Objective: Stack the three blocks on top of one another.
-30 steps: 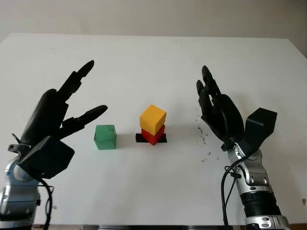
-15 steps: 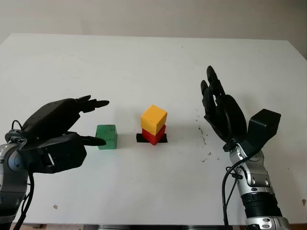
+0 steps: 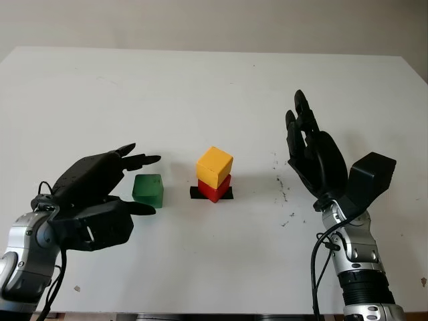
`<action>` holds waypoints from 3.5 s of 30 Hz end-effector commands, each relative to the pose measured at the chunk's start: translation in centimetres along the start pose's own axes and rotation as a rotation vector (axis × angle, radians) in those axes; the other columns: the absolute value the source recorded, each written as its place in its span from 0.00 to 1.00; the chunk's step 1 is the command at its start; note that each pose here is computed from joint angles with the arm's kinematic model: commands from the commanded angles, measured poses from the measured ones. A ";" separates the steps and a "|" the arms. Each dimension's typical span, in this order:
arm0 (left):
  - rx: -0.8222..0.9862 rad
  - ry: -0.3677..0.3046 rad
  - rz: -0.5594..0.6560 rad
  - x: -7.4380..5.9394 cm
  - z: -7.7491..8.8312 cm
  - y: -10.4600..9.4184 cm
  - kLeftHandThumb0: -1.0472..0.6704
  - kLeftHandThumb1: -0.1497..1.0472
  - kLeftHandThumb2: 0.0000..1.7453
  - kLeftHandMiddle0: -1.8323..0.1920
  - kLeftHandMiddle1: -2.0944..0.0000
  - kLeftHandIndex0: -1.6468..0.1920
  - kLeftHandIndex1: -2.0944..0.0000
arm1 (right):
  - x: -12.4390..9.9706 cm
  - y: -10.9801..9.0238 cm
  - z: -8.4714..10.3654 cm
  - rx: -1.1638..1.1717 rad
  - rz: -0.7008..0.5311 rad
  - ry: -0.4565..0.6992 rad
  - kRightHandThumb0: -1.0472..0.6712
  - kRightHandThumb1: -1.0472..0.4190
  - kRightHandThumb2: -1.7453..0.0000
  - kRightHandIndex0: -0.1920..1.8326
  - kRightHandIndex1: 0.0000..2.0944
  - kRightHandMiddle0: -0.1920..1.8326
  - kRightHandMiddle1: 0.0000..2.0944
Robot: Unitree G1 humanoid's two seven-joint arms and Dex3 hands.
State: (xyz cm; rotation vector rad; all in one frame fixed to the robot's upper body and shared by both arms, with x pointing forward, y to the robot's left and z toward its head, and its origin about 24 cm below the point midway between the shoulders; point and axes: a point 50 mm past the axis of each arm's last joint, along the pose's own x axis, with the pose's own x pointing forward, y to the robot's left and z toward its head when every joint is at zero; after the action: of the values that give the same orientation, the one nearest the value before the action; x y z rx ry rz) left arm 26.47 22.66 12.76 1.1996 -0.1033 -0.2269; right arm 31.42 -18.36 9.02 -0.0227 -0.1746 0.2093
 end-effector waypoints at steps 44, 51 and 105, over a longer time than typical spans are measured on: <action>0.295 -0.481 0.304 2.0 7.9 11.6 0.37 0.91 0.03 0.65 0.96 0.53 0.48 | 0.0 0.6 -0.2 0.018 0.031 0.002 0.15 0.00 0.73 0.00 0.00 0.00 0.00; 0.256 -0.563 0.121 4.3 10.1 14.0 0.40 0.92 0.03 0.68 0.98 0.59 0.41 | -0.2 0.6 -0.2 0.002 0.037 0.004 0.16 0.00 0.72 0.00 0.00 0.00 0.00; 0.270 -0.547 -0.361 9.2 14.2 11.2 0.36 1.00 0.05 0.74 0.98 0.72 0.28 | -0.5 2.3 -0.9 0.022 0.012 0.025 0.16 0.00 0.73 0.00 0.00 0.00 0.03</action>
State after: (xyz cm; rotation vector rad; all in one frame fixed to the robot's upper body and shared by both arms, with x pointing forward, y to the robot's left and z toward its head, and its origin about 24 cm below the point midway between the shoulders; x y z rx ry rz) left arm 34.04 11.81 27.90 1.3915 -0.3979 -0.8667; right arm 30.82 -16.30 7.76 -0.0085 -0.1361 0.2223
